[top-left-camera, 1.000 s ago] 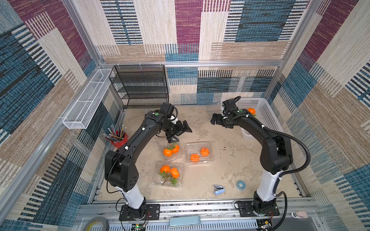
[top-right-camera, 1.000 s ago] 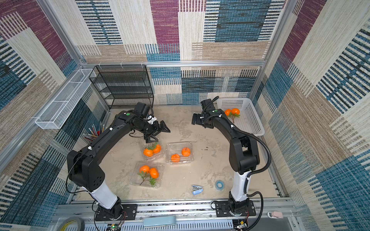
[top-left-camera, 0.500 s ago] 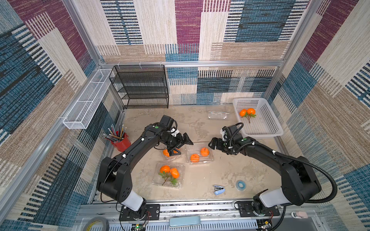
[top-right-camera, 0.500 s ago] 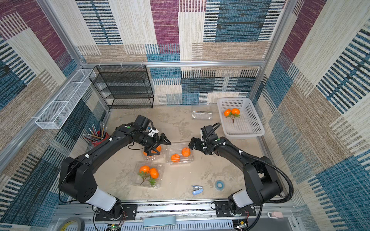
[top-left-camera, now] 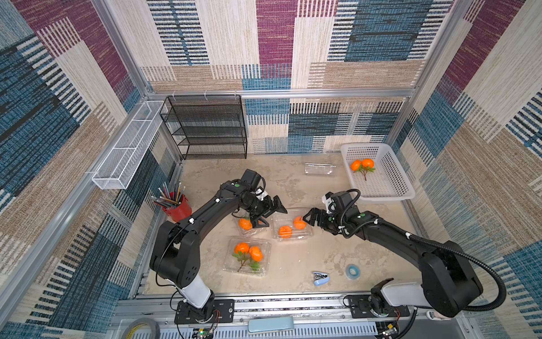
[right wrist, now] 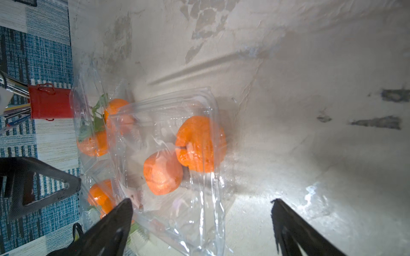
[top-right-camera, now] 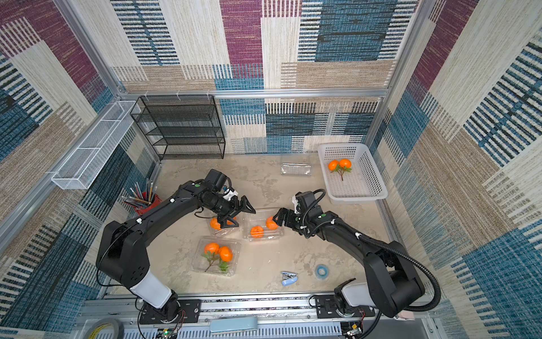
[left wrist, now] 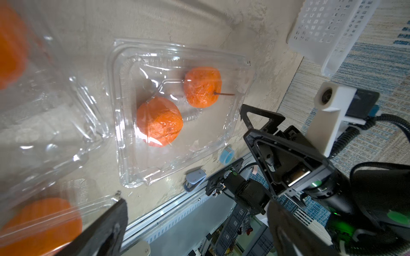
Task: Take oranges out of containers
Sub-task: Move the packing box to the center of the board.
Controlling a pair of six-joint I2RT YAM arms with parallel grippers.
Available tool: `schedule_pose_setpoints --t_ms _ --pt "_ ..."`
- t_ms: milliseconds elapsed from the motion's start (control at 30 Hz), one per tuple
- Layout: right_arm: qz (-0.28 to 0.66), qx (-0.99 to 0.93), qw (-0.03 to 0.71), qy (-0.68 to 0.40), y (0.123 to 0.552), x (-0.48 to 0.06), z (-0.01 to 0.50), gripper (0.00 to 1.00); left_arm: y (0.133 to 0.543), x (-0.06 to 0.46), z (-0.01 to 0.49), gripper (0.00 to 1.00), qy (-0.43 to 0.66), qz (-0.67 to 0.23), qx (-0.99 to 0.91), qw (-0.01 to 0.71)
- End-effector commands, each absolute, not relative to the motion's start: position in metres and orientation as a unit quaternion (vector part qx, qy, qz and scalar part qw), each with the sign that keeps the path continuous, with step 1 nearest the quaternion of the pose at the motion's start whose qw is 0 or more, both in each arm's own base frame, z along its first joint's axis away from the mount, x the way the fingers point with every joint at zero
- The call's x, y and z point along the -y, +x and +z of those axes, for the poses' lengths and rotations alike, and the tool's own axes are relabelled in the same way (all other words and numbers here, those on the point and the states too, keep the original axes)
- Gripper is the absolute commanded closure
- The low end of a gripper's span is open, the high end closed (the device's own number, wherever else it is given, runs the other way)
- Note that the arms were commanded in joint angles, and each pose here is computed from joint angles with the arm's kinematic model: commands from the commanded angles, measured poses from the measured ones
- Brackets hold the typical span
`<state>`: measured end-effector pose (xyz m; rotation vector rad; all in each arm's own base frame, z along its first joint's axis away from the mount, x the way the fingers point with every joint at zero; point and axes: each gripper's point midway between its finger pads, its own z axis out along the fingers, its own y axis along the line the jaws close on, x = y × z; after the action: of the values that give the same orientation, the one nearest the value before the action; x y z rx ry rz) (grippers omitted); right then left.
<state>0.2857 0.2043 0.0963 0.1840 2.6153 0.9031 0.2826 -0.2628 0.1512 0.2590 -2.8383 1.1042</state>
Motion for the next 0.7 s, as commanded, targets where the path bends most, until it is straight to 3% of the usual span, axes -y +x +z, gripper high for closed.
schedule_pose_setpoints --t_ms 0,667 --pt "0.348 -0.919 0.174 0.06 0.281 -0.212 0.097 0.01 0.282 0.264 0.145 0.01 0.082 0.353 0.931 0.041" --pt "0.365 -0.917 0.142 0.074 0.279 -0.222 0.088 0.0 0.277 0.283 0.124 0.01 0.072 0.324 0.941 0.061"
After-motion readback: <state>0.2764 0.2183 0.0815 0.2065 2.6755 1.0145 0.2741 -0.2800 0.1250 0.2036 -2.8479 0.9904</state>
